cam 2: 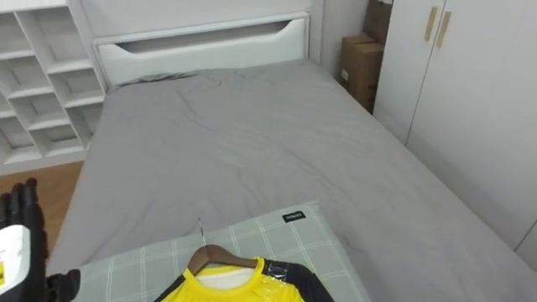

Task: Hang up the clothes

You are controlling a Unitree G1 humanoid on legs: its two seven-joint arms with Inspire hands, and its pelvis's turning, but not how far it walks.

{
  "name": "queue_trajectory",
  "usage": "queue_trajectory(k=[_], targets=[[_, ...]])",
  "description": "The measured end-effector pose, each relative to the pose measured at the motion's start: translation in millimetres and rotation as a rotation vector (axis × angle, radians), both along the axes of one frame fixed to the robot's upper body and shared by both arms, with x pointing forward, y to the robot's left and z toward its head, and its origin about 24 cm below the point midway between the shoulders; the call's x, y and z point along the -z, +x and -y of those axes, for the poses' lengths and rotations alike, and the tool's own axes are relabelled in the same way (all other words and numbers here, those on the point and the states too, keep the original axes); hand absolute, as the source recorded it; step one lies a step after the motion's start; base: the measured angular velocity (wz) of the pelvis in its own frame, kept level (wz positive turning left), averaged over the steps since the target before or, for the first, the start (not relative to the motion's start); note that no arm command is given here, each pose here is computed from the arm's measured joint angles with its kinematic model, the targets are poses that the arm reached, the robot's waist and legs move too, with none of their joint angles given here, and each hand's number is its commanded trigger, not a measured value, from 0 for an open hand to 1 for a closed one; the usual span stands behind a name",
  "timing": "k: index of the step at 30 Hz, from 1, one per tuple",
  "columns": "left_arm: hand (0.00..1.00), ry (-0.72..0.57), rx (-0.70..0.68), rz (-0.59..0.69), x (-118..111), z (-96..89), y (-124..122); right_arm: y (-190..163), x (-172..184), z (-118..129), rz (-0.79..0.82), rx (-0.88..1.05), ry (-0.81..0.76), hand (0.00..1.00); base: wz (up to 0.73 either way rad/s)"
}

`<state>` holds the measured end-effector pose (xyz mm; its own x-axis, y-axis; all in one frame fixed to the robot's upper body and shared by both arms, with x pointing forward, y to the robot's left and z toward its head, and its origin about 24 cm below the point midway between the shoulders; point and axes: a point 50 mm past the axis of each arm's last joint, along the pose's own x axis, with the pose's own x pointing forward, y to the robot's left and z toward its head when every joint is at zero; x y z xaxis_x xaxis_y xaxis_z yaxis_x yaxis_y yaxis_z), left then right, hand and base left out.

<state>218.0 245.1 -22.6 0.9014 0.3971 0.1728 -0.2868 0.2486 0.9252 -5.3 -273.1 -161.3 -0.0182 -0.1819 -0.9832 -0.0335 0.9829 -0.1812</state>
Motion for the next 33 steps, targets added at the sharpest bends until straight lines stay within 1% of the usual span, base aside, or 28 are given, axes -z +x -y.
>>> queue_trajectory(k=[3,8,9,16,22,24,29,33], targets=[[0.00,-0.003,0.044,0.014,-7,8.4,19,2,1,-2,-0.033,-0.081,0.008,0.00,-0.05],[0.00,-0.009,0.071,0.023,-13,13.3,35,19,1,-3,-0.019,-0.151,0.006,0.00,-0.08],[0.00,-0.007,0.067,0.013,-13,12.5,41,25,1,-4,-0.006,-0.157,0.006,0.00,0.03],[0.00,-0.041,0.038,-0.024,-9,9.3,54,46,1,-9,0.028,-0.228,0.011,0.00,0.00],[0.00,-0.067,0.033,0.004,-20,9.2,74,68,1,-17,0.070,-0.268,0.015,0.00,0.00],[0.00,-0.072,0.048,0.032,-28,11.7,83,75,1,-18,0.080,-0.290,0.005,0.00,0.00],[0.00,-0.098,0.052,0.003,-23,14.0,87,88,-1,-21,0.116,-0.292,-0.001,0.00,-0.01],[0.00,-0.151,0.025,0.003,-22,12.6,87,94,-1,-25,0.151,-0.266,0.004,0.00,0.06]])
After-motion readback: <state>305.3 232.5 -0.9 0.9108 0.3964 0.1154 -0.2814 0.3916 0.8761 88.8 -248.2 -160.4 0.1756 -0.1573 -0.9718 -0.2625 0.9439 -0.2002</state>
